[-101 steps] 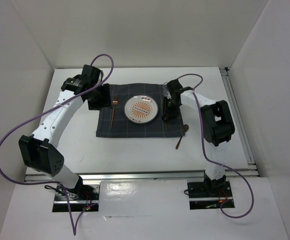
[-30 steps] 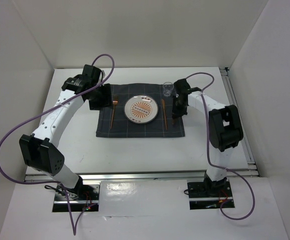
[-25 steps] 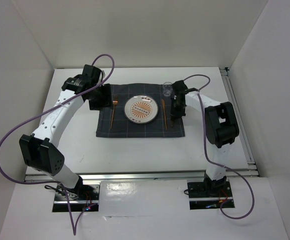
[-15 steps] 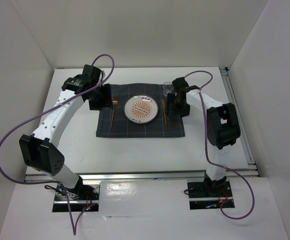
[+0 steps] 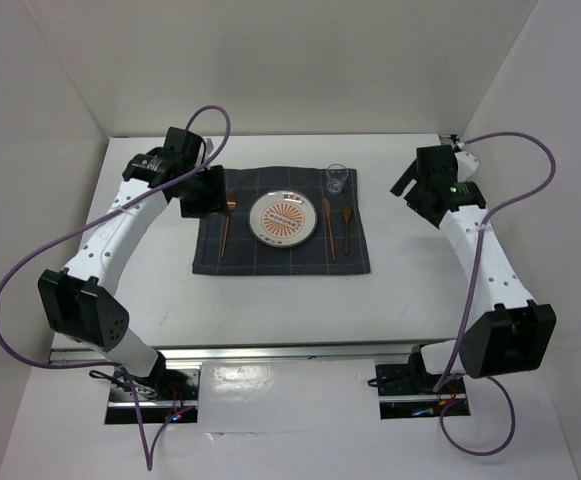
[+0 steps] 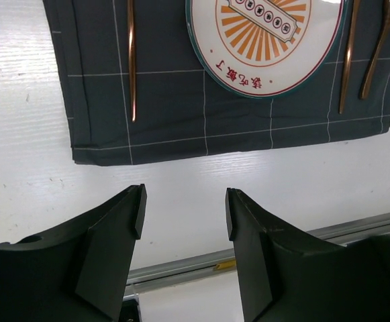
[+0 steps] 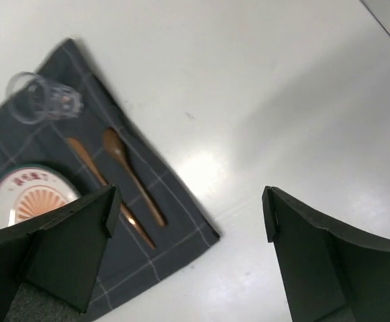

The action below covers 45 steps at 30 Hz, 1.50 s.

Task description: Set the dinner table for one person

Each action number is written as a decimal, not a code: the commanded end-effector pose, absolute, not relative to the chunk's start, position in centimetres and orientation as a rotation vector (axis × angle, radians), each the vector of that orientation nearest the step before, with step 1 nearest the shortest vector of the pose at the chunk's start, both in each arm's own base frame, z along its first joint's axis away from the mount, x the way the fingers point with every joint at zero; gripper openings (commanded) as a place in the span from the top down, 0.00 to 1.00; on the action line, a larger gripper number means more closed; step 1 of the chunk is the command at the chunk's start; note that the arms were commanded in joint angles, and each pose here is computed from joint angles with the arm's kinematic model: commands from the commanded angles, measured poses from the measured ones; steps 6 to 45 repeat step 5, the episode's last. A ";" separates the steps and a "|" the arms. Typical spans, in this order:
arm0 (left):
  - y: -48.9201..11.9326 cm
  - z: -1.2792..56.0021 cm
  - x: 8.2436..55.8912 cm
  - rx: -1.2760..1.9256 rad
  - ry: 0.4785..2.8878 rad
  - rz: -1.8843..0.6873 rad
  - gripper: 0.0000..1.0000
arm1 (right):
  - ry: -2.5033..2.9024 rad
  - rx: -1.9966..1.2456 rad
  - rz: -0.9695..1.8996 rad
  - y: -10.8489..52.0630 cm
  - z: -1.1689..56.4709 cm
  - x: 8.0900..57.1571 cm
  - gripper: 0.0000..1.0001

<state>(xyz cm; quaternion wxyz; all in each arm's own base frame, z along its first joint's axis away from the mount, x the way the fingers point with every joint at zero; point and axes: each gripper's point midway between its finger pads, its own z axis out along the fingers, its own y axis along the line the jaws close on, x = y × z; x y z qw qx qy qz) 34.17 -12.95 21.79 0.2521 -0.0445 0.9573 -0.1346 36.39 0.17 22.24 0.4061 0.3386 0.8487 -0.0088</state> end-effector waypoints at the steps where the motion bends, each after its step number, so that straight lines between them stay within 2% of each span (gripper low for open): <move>1: -13.7 24.0 34.6 -0.040 2.534 -0.422 0.33 | 2.215 0.930 -0.091 -0.4 18.9 33.6 0.01; 45: -13.9 24.3 34.7 -0.034 2.526 -0.437 0.33 | 2.222 0.941 -0.103 -0.9 18.2 32.5 0.01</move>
